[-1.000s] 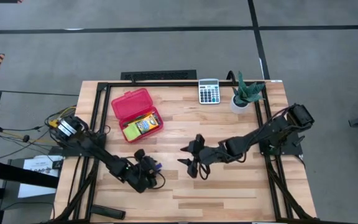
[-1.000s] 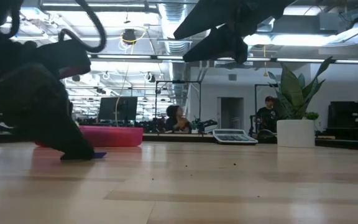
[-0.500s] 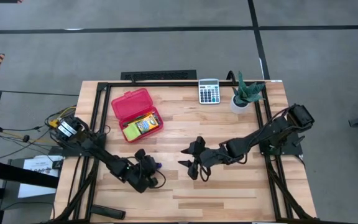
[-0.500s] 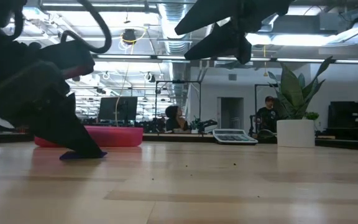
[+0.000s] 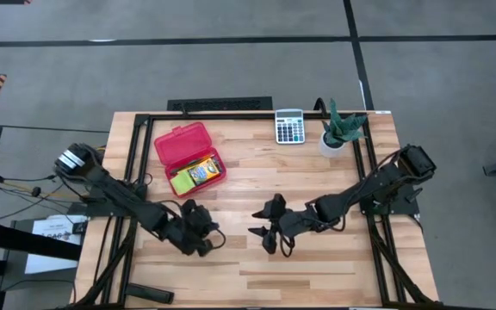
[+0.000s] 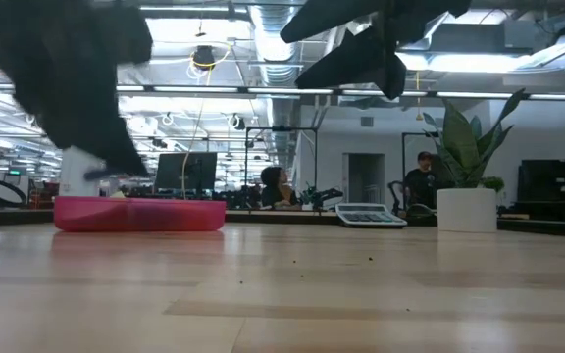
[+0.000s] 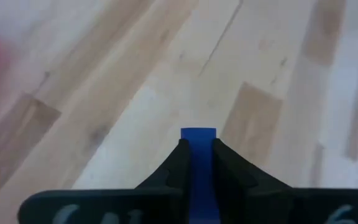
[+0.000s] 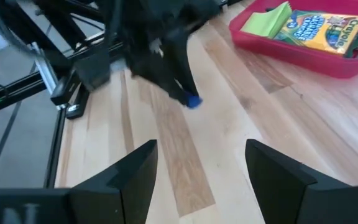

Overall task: Pack school essentials
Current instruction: Put the purple eraser into the red supply box

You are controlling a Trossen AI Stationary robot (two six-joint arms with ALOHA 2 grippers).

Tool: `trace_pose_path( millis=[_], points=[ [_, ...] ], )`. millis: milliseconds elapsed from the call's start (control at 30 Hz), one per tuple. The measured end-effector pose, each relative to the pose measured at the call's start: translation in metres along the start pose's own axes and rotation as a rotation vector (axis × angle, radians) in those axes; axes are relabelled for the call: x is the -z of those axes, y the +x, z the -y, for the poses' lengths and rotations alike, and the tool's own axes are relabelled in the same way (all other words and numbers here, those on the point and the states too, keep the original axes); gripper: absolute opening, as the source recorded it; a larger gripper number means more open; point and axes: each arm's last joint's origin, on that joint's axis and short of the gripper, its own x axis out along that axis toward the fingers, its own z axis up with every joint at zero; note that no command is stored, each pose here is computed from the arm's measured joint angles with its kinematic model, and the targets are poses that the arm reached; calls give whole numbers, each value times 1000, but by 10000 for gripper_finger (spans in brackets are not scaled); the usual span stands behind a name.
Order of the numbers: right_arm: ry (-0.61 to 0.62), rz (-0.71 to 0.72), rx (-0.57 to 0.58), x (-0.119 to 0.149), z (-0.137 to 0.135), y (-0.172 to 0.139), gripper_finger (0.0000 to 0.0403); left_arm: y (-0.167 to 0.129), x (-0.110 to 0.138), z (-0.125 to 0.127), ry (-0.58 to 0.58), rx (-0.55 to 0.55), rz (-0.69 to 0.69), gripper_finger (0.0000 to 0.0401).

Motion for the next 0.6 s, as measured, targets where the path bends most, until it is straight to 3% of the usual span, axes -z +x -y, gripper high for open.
trace_pose_path(
  millis=[167, 333, 600],
  points=[
    [20, -15, -4, 5, -4, -3, 250, -27, -20, -19, -19, -64, 86, 25],
    [44, -21, -12, 8, -8, -5, 250, -52, -40, -53, -29, -186, 132, 25],
    [71, -27, -25, 12, -13, -8, 250, -70, -67, -114, 24, -415, 101, 21]
  ],
)
